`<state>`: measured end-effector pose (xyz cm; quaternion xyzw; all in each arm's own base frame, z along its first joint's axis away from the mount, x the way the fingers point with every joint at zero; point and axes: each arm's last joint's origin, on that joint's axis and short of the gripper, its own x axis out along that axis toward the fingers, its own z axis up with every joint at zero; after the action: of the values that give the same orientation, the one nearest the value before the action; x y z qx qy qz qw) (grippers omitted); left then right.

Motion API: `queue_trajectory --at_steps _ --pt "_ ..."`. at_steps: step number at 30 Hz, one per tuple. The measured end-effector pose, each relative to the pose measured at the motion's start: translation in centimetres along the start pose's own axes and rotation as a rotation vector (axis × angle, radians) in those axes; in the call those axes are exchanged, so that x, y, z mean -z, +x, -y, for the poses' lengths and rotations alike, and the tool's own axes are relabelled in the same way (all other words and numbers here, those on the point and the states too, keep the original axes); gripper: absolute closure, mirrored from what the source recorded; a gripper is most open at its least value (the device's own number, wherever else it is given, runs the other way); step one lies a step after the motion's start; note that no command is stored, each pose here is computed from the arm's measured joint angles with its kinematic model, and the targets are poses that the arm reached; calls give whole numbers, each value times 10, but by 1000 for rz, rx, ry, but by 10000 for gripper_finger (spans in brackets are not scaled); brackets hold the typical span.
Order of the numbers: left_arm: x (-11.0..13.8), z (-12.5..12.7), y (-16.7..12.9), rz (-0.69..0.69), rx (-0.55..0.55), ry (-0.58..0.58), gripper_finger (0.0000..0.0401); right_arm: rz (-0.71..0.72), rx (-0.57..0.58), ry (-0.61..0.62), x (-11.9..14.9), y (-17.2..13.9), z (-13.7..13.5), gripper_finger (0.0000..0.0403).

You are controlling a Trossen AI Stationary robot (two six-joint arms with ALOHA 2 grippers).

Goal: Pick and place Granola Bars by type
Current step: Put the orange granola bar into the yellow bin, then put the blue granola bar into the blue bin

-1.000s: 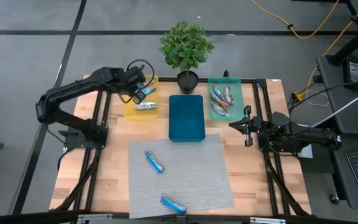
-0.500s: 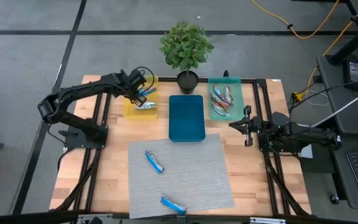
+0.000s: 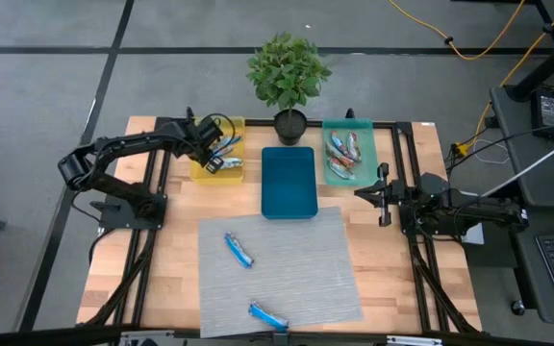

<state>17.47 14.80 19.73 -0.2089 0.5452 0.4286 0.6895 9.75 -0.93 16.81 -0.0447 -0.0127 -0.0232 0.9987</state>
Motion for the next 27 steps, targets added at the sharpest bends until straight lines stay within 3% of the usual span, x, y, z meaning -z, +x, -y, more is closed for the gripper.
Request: queue_trajectory --at_steps 10,18,22,27 --pt "3 3 1 -18 36 40 284 0 0 0 0 0 0 379" --pt "-3 23 -34 60 235 158 238 0 0 0 0 0 0 379" --pt "-1 41 -61 140 339 284 239 0 0 0 0 0 0 379" --pt "18 72 -92 227 450 539 246 0 0 0 0 0 0 379"
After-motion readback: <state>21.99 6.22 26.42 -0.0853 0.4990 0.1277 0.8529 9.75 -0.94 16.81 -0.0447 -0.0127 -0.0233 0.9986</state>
